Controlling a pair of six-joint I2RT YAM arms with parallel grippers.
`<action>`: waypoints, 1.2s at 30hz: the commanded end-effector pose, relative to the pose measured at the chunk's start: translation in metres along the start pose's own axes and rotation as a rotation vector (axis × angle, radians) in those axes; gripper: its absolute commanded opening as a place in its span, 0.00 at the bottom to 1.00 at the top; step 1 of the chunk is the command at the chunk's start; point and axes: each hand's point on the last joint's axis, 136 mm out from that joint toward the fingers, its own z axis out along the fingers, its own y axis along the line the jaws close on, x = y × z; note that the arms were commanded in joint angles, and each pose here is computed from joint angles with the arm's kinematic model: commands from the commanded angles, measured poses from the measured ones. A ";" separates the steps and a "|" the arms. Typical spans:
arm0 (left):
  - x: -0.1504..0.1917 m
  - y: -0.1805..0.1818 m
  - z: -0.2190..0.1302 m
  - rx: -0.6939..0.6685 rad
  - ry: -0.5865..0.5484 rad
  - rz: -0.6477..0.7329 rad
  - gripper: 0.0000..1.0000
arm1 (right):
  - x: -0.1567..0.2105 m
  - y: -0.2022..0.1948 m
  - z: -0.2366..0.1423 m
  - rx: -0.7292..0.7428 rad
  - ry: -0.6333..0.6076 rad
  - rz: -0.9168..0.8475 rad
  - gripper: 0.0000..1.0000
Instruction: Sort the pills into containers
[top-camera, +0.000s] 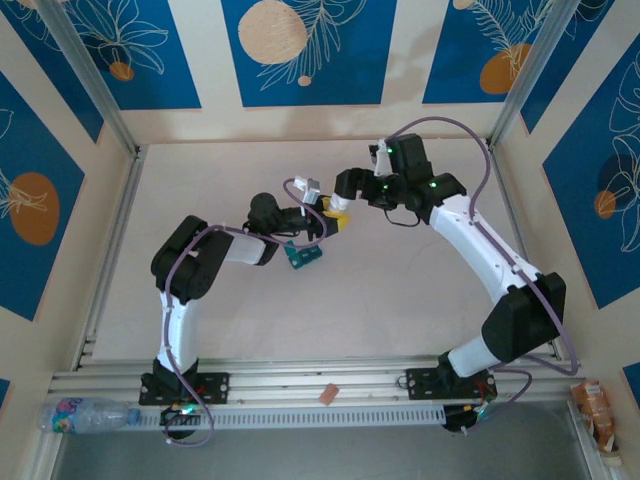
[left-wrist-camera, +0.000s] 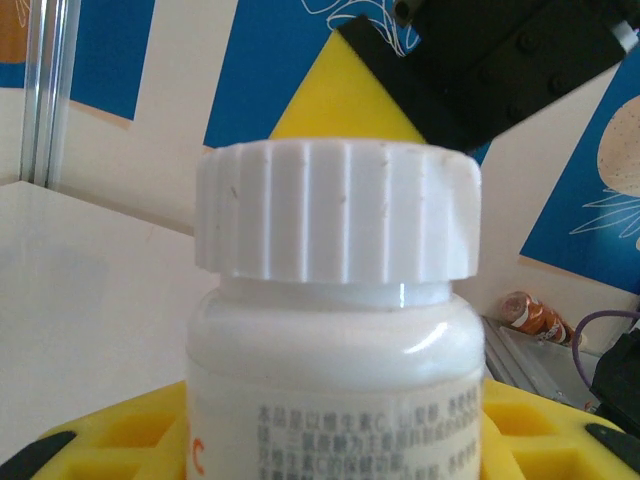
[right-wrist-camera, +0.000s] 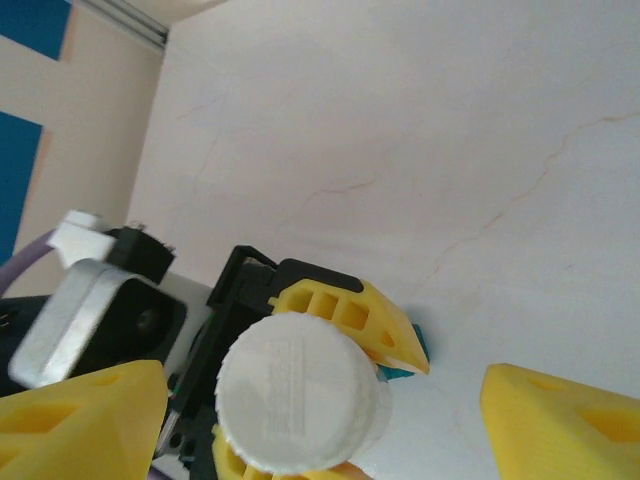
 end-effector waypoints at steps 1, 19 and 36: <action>-0.025 -0.012 0.004 0.040 -0.047 0.081 0.00 | -0.006 0.021 -0.016 -0.139 0.015 -0.117 0.82; -0.026 -0.014 0.004 0.049 -0.044 0.080 0.00 | 0.009 0.020 0.015 -0.280 0.161 -0.266 0.57; -0.030 -0.014 0.005 0.047 -0.051 0.081 0.00 | 0.029 0.011 0.027 -0.183 0.168 -0.223 0.32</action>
